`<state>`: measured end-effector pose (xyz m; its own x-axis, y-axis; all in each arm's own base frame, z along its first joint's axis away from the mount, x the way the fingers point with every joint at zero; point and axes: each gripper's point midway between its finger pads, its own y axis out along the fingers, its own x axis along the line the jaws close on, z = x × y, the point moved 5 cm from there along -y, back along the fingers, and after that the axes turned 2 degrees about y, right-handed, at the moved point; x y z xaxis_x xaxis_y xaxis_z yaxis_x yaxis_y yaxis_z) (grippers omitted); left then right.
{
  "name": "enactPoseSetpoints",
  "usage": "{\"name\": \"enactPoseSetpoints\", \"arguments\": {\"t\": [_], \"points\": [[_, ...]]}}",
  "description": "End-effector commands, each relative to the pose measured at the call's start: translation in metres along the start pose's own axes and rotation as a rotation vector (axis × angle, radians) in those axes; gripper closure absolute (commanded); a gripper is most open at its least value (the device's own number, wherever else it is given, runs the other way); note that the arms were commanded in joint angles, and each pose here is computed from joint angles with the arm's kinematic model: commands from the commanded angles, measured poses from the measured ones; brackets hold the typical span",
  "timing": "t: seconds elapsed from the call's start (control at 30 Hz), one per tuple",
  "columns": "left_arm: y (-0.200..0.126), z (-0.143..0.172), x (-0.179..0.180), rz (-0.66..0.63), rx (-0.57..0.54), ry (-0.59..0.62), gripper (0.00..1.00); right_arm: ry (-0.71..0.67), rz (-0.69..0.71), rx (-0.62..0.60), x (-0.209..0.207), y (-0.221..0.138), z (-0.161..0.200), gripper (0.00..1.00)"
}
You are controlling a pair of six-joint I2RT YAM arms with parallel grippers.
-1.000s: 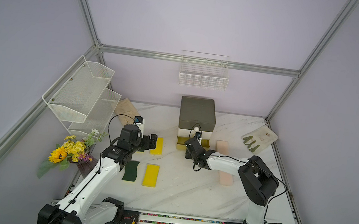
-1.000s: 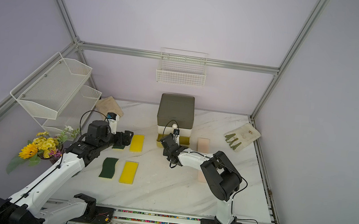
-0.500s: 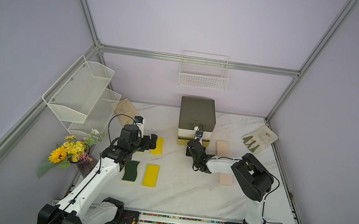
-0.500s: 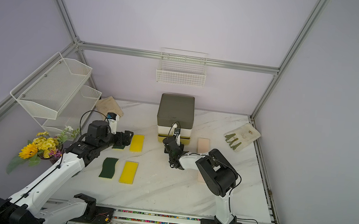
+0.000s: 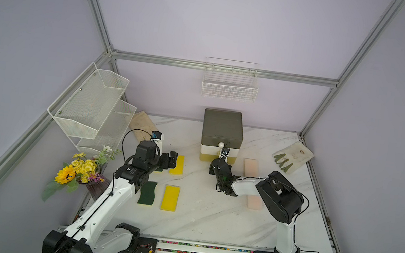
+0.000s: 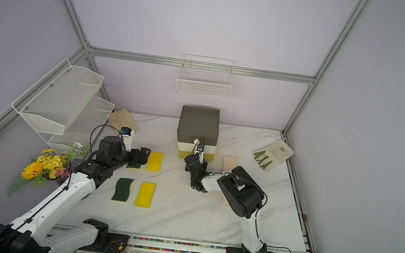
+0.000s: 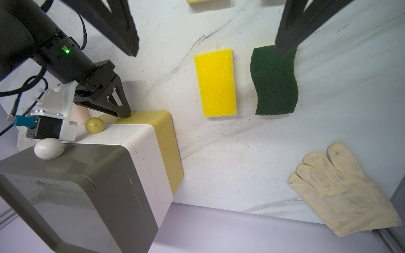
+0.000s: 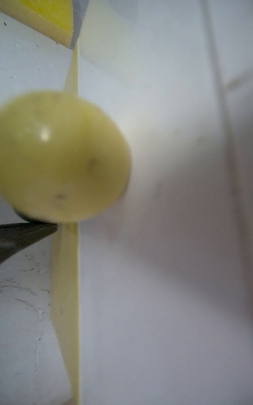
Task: Take the sponge out of the drawer
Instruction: Close the drawer in the storage box.
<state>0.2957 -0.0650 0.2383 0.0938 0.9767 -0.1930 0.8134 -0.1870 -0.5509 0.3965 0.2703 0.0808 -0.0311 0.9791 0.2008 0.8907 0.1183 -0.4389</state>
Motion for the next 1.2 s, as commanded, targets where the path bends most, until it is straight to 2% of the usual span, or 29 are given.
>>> {"name": "enactPoseSetpoints", "arguments": {"t": [0.0, 0.17, 0.3, 0.47, 0.67, 0.9, 1.17], "points": [[-0.004, -0.008, -0.001, 0.007, -0.032, 0.013, 0.0, 0.01, 0.017, -0.028, -0.01, 0.012, 0.002, 0.9], [-0.004, -0.008, -0.001, 0.005, -0.032, 0.014, 0.0, 0.01, 0.009, -0.024, -0.011, 0.01, 0.005, 0.86], [-0.004, -0.008, -0.001, 0.005, -0.033, 0.015, 0.0, 0.018, -0.006, -0.031, -0.012, 0.002, 0.0, 0.78], [-0.003, -0.008, 0.0, -0.002, -0.031, 0.016, 0.0, 0.014, -0.065, -0.031, -0.005, -0.009, -0.013, 0.55], [-0.003, -0.008, 0.002, -0.01, -0.031, 0.019, 0.0, 0.03, -0.103, -0.054, -0.007, -0.034, -0.032, 0.37], [-0.002, -0.007, 0.002, -0.015, -0.03, 0.022, 0.0, 0.032, -0.122, -0.087, -0.02, -0.072, -0.051, 0.29], [-0.006, -0.009, 0.007, -0.049, -0.049, 0.046, 0.0, 0.021, -0.125, -0.181, -0.045, -0.126, -0.078, 0.22]]}}
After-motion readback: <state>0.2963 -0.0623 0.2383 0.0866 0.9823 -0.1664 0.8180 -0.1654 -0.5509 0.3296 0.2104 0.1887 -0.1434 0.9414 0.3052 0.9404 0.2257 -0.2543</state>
